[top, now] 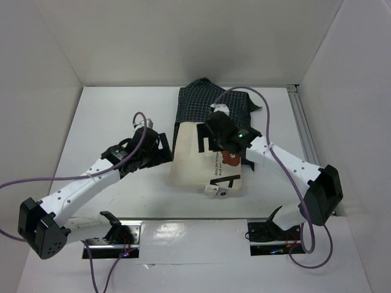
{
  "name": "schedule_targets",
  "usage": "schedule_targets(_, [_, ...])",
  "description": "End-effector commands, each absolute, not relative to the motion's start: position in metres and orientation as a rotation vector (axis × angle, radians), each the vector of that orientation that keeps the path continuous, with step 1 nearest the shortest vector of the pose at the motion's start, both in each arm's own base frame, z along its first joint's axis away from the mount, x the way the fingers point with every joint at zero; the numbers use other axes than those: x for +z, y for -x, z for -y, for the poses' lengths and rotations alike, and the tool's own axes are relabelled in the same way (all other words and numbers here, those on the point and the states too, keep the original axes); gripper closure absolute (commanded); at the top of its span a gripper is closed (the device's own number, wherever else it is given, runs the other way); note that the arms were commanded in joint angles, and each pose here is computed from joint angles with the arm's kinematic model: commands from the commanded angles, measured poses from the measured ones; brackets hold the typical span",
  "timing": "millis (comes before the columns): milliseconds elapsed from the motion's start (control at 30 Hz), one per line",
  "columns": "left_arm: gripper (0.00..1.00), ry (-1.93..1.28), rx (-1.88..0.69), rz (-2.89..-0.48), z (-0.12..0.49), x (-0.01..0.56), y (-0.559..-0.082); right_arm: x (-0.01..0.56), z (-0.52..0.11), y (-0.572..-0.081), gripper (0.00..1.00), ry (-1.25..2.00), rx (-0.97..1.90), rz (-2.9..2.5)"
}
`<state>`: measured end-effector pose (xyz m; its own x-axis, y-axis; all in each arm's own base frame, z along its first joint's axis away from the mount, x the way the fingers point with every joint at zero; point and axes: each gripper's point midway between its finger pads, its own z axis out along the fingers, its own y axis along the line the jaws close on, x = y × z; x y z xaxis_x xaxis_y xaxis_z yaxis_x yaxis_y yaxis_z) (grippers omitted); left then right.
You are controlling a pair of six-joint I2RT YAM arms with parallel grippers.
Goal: Put the pillow into the pillowcase
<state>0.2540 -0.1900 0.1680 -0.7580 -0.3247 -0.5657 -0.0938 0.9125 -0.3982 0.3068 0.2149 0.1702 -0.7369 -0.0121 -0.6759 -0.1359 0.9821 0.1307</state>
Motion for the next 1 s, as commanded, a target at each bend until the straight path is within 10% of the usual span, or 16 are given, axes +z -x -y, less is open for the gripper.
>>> schedule_targets(0, [0.02, 0.322, -0.366, -2.494, 0.161, 0.137, -0.237, 0.18, -0.239, -0.295, 0.0, 0.146, 0.137, -2.339])
schedule_targets(400, [0.05, 0.465, -0.382, -2.529, 0.138, 0.088, -0.217, 0.077, -0.34, -0.35, 0.02, 0.123, 0.153, -2.439])
schedule_targets(467, [0.06, 0.428, -0.425, -2.514, 0.142, 0.089, -0.218, 0.042, -0.334, -0.356, 0.41, 0.134, 0.058, -2.531])
schedule_targets(500, [0.06, 0.442, -0.436, -2.513, 0.139, 0.088, -0.217, 0.041, -0.325, -0.359, 0.99, 0.118, 0.024, -2.534])
schedule_targets(967, [0.05, 0.074, -0.956, -2.287, 0.209, 0.13, -0.284, 0.198, -0.258, -0.284, 1.0, 0.453, 0.528, -2.347])
